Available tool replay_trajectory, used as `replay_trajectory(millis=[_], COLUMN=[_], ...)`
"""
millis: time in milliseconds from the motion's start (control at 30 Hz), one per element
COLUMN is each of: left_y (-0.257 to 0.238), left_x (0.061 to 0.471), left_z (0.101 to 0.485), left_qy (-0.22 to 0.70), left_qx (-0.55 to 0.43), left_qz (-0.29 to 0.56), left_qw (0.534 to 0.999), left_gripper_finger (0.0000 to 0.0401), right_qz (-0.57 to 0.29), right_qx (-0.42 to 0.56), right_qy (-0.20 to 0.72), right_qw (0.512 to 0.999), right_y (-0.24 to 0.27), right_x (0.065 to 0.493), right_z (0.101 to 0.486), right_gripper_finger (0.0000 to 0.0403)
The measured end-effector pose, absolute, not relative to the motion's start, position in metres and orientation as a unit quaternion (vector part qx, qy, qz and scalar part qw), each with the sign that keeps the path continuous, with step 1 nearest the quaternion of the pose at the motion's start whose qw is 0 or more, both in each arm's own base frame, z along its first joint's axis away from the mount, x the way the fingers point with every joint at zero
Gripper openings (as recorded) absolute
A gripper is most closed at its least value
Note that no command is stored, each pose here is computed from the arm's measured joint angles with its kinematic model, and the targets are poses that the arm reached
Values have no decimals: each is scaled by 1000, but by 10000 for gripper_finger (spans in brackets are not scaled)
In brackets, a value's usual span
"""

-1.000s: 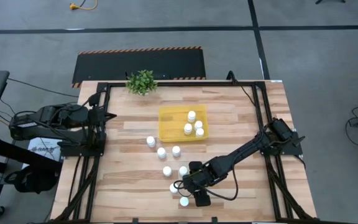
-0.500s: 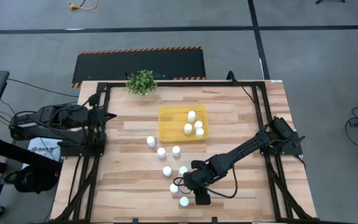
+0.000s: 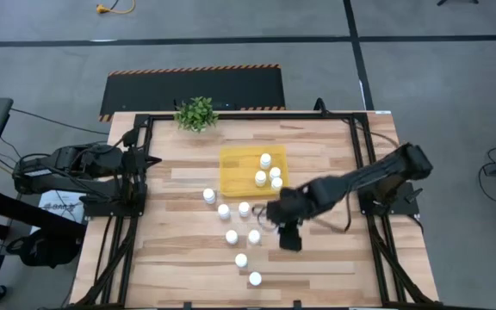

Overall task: Pick and place pill bottles into a basket
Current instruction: Put the white medicine bottle into the yellow bin

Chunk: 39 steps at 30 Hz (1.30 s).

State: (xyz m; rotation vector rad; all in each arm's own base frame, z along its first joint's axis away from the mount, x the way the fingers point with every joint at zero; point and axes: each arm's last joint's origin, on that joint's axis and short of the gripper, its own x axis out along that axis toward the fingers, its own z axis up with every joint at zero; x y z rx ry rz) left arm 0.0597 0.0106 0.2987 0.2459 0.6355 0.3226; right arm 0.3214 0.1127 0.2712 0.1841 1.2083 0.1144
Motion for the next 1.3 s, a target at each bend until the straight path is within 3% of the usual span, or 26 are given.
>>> replay_trajectory(millis=[133, 367, 633, 867, 1133, 1300], left_y=[11, 11, 11, 11, 11, 11], left_x=[60, 60, 60, 60, 59, 59], left_z=[299, 299, 299, 299, 298, 298], left_qy=[310, 310, 310, 311, 311, 314], left_qx=[120, 120, 120, 120, 120, 121], left_qz=[157, 157, 157, 157, 157, 157], left_qw=[930, 930, 930, 930, 929, 929], left_gripper_finger=[0, 0, 0, 0, 0, 0], right_qz=[14, -22, -54, -69, -76, -74], right_qx=[92, 78, 46, 22, 16, 9], right_qy=[544, 520, 528, 527, 539, 541], right_qw=[834, 851, 846, 846, 839, 838], right_y=[78, 19, -43, -82, -107, -114], right_x=[310, 303, 304, 310, 316, 321], right_z=[296, 316, 309, 299, 284, 276], right_gripper_finger=[171, 151, 176, 152, 178, 155])
